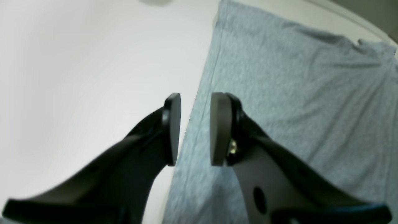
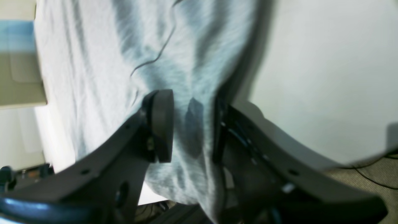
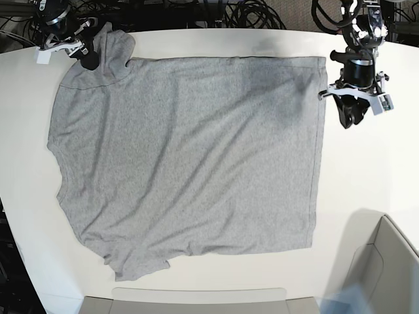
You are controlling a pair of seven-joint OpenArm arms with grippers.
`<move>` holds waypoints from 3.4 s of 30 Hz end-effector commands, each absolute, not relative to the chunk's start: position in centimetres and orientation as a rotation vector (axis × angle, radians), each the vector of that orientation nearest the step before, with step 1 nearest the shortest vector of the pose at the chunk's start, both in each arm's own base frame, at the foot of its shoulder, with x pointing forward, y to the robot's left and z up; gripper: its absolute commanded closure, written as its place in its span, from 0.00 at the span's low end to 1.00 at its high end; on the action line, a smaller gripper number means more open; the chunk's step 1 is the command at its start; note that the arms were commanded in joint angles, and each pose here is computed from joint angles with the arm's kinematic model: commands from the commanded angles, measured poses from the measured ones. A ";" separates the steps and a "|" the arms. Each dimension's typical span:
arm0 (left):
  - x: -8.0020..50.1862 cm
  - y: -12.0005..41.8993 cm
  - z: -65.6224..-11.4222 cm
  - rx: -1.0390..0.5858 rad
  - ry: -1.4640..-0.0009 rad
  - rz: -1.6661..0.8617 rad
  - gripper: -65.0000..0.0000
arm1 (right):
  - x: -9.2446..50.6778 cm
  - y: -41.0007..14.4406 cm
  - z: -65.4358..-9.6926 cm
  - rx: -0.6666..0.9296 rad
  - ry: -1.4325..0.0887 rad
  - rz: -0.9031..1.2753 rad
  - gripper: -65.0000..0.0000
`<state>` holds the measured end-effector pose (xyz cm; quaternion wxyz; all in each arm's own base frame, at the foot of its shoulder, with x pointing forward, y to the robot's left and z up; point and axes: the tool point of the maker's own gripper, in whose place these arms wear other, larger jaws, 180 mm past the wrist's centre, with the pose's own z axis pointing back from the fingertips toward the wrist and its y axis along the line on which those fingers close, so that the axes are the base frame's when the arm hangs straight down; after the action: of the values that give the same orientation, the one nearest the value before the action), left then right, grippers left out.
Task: Fold the T-shirt properly
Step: 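Pinch the shirt's shoulder edges with both grippers, then lift the shoulder edge with both grippers and pull it toward the hem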
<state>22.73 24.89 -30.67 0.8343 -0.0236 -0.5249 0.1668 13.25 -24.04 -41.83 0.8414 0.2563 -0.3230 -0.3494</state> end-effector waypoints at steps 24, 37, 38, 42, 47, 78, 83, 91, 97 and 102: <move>15.5 27.2 -39.6 -0.478 -0.600 0.777 0.63 | 11.9 -24.6 -41.1 0.476 -0.627 -0.643 0.71; 13.0 25.4 -43.3 -0.459 -0.503 0.666 0.66 | 12.3 -25.0 -40.8 0.468 -0.634 -0.621 0.71; 13.0 24.7 -43.5 -0.470 -0.492 0.654 0.68 | 12.5 -25.0 -40.7 0.470 -0.638 -0.620 0.71; 13.2 22.2 -44.1 -0.515 -0.456 0.610 0.69 | 12.5 -25.0 -40.7 0.470 -0.638 -0.620 0.71; 13.2 22.2 -44.5 -0.507 -0.476 0.639 0.70 | 12.9 -25.0 -40.5 0.472 -0.647 -0.615 0.73; 12.1 24.9 -37.9 -0.318 -0.632 0.534 1.00 | 15.3 -26.1 -31.7 0.272 -0.857 -0.358 1.00; 13.3 24.8 -37.3 -0.326 -0.666 0.522 1.00 | 17.6 -26.5 -30.1 0.266 -0.931 -0.328 1.00; 16.6 24.7 -35.6 -0.348 -0.754 0.499 1.00 | 21.1 -27.7 -27.7 0.234 -1.024 -0.257 1.00; 19.3 24.9 -34.0 -0.369 -0.773 0.557 1.00 | 24.0 -27.9 -27.3 0.196 -1.064 -0.224 1.00; 21.6 25.1 -33.1 -0.393 -0.814 0.617 1.00 | 26.0 -28.4 -29.3 0.228 -1.019 -0.220 1.00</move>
<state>21.27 24.88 -33.87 0.8596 -0.1860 -0.3730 0.2955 25.30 -28.23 -30.77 0.8720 0.1091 -0.4632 -0.1148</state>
